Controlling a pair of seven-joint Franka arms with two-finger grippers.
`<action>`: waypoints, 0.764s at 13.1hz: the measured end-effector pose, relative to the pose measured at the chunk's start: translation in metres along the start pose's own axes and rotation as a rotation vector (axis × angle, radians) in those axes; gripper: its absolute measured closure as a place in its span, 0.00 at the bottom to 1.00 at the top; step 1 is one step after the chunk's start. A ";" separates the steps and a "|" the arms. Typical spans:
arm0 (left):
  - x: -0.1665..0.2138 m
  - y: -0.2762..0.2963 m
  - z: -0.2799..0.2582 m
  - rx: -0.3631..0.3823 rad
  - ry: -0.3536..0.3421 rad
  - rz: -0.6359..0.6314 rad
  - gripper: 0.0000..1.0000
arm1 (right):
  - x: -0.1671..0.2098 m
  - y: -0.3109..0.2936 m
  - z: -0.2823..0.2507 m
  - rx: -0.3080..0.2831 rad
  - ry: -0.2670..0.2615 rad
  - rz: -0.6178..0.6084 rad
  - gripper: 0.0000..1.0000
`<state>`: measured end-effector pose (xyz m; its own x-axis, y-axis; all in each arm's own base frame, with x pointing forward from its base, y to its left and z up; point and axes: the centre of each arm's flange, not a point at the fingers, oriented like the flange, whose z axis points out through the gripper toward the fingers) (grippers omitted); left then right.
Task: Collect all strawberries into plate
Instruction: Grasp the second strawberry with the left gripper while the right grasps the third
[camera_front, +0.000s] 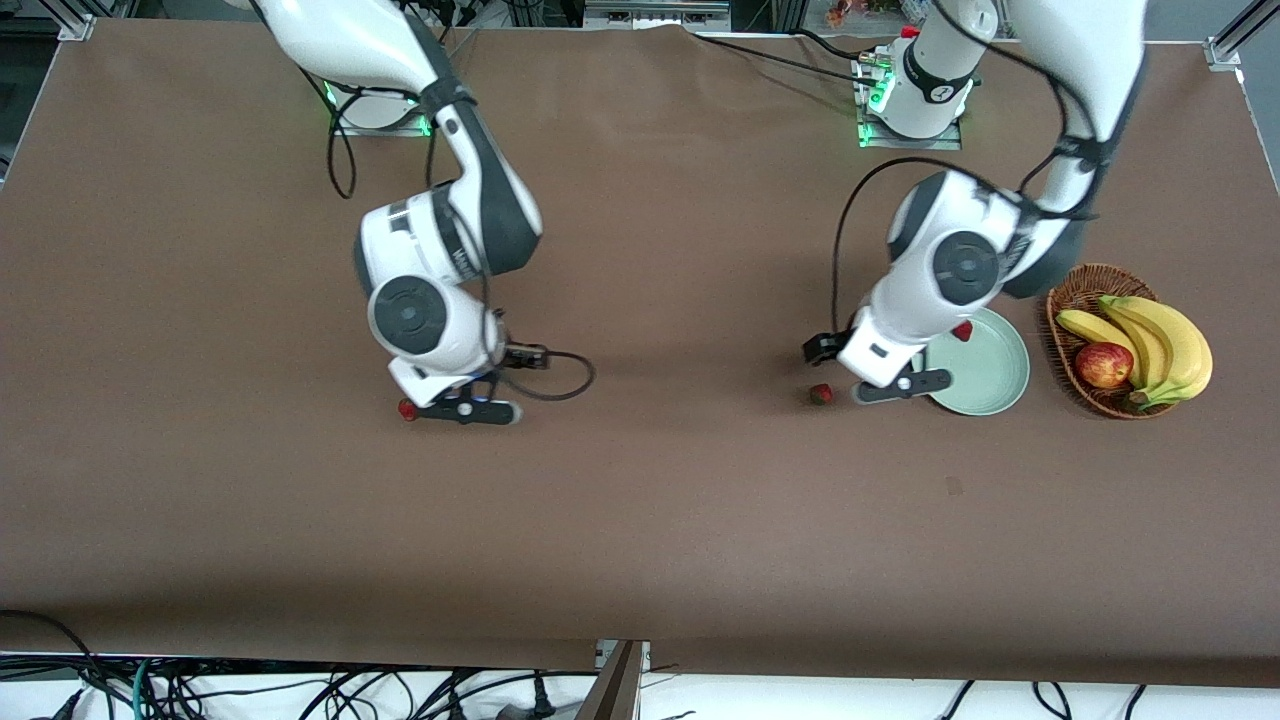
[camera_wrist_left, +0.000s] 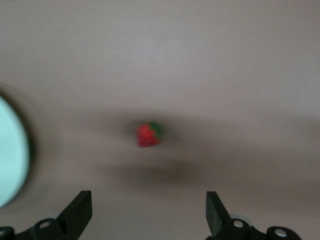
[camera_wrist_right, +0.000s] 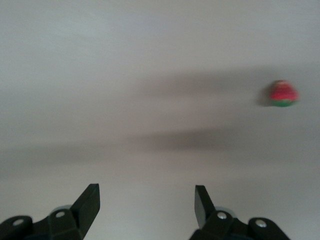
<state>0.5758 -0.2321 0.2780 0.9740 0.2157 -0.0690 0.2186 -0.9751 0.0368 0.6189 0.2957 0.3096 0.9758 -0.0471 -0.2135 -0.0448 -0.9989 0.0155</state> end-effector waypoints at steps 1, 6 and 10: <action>0.000 0.008 0.027 0.003 0.016 -0.005 0.00 | 0.005 0.025 0.015 -0.014 -0.006 -0.034 0.15; 0.018 0.001 0.098 0.015 0.003 -0.009 0.00 | 0.026 0.112 0.061 -0.031 0.030 -0.168 0.15; 0.020 0.002 0.096 0.012 0.006 -0.011 0.19 | 0.032 0.133 0.075 -0.037 0.057 -0.192 0.15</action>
<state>0.5905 -0.2347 0.1808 0.9719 0.2266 -0.0634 0.2285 -0.9733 0.0237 0.6283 0.1604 0.2318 0.9762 0.1456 -0.1607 0.1501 -0.9886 0.0158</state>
